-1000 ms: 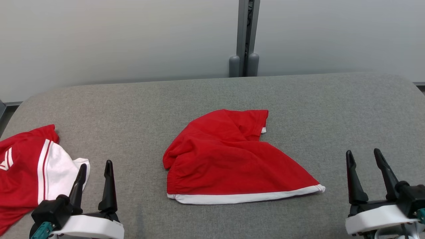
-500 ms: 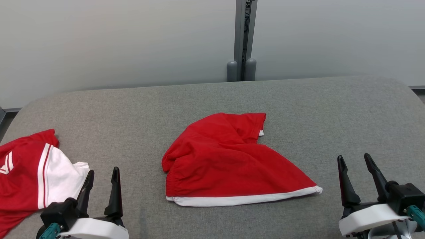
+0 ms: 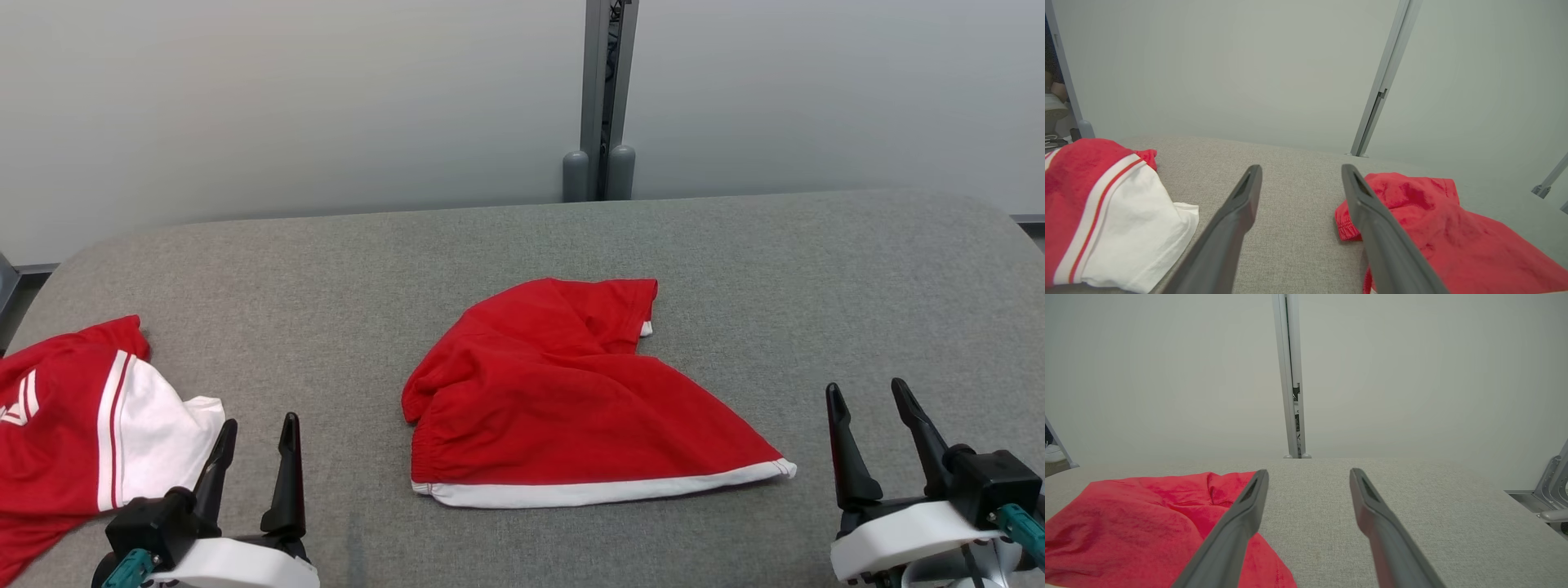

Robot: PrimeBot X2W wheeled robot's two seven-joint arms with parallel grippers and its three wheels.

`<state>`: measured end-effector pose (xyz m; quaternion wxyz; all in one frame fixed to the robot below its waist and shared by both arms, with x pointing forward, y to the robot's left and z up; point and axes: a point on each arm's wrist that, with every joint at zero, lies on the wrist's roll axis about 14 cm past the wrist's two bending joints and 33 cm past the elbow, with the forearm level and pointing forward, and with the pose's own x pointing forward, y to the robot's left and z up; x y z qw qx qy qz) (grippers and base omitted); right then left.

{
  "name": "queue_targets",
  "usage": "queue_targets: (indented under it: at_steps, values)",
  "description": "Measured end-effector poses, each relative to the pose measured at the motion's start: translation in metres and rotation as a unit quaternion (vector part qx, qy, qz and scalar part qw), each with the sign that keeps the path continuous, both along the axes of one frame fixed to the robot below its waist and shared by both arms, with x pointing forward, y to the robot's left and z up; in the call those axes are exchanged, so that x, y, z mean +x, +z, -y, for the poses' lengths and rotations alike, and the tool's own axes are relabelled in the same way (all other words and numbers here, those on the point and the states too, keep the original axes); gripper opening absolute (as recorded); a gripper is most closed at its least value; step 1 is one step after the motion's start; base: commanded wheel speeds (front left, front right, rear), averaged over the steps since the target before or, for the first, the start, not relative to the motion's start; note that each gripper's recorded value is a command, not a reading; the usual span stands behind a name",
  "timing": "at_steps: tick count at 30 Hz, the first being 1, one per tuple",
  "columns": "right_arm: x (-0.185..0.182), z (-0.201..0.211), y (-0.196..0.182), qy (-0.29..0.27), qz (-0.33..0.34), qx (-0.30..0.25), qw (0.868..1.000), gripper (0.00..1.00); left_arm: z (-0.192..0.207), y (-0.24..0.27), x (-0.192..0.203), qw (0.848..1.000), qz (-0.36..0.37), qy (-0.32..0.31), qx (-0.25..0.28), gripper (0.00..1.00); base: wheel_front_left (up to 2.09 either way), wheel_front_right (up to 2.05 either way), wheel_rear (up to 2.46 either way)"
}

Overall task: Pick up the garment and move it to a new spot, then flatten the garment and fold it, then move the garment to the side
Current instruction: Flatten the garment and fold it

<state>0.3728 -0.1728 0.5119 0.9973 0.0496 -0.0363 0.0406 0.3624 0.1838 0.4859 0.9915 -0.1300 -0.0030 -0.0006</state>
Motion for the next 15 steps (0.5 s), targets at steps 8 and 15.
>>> queue_targets:
  at_steps: [8, 15]
  values:
    - [0.001, -0.003, 0.0, 0.004, 0.0, 0.002, 1.0, 1.0, 0.001, 0.0, 0.0, 1.0, 0.0, -0.003, 0.004, 1.0, 0.0, 0.0, 0.0]
    - [-0.001, -0.016, -0.019, 0.028, -0.05, 0.005, 0.998, 1.0, 0.013, -0.015, 0.0, 0.998, -0.042, -0.038, 0.004, 1.0, 0.0, 0.0, 0.0]
